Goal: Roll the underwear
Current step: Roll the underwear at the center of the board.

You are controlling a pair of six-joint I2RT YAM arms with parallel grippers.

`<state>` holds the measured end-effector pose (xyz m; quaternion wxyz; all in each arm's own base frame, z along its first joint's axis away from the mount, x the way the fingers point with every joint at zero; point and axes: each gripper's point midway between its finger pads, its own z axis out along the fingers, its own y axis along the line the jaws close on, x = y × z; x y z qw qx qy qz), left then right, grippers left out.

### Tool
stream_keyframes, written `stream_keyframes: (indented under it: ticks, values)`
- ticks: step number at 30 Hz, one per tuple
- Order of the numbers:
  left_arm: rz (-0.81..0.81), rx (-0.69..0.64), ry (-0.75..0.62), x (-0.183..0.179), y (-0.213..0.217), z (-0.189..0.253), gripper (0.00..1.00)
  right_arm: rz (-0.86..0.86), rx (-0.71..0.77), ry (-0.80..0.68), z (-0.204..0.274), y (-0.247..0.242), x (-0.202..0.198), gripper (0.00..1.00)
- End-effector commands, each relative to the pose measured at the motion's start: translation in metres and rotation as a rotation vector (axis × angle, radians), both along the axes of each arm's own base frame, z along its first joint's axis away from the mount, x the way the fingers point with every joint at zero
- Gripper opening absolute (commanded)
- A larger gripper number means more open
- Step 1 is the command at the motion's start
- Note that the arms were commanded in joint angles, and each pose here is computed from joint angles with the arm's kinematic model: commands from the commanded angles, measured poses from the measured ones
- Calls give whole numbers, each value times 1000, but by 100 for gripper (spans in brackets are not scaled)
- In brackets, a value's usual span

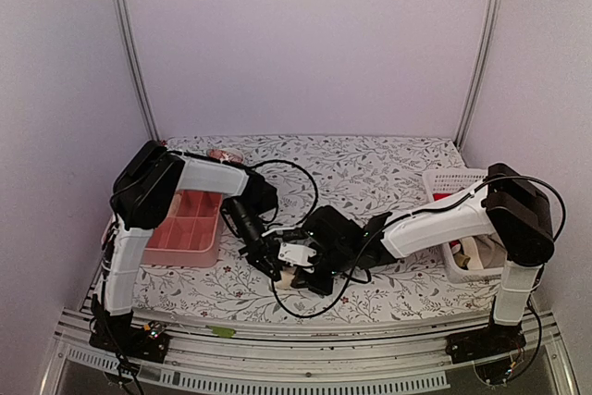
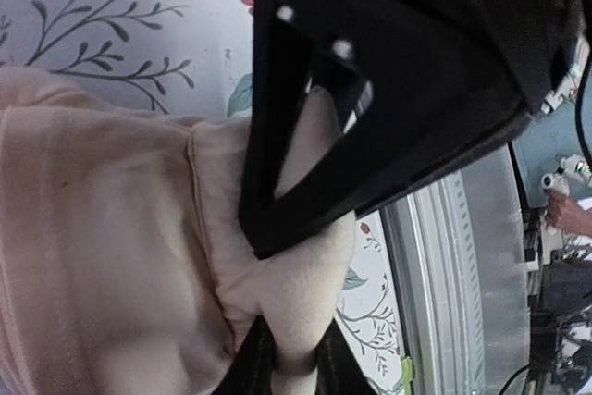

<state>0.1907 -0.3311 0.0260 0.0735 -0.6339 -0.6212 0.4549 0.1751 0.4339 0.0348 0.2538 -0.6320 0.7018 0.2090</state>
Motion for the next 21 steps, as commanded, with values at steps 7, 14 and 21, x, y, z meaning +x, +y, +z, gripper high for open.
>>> stream_keyframes:
  ticks: [7, 14, 21]
  values:
    - [266, -253, -438, 92, 15, 116, 96, -39, 48, 356, -6, -4, -17, 0]
    - [549, -372, -820, 130, 65, 208, 96, -115, 113, 619, -2, -8, 3, 0]
    - [727, -369, -932, 118, 91, 212, 96, -192, 124, 896, -17, -13, 17, 0]
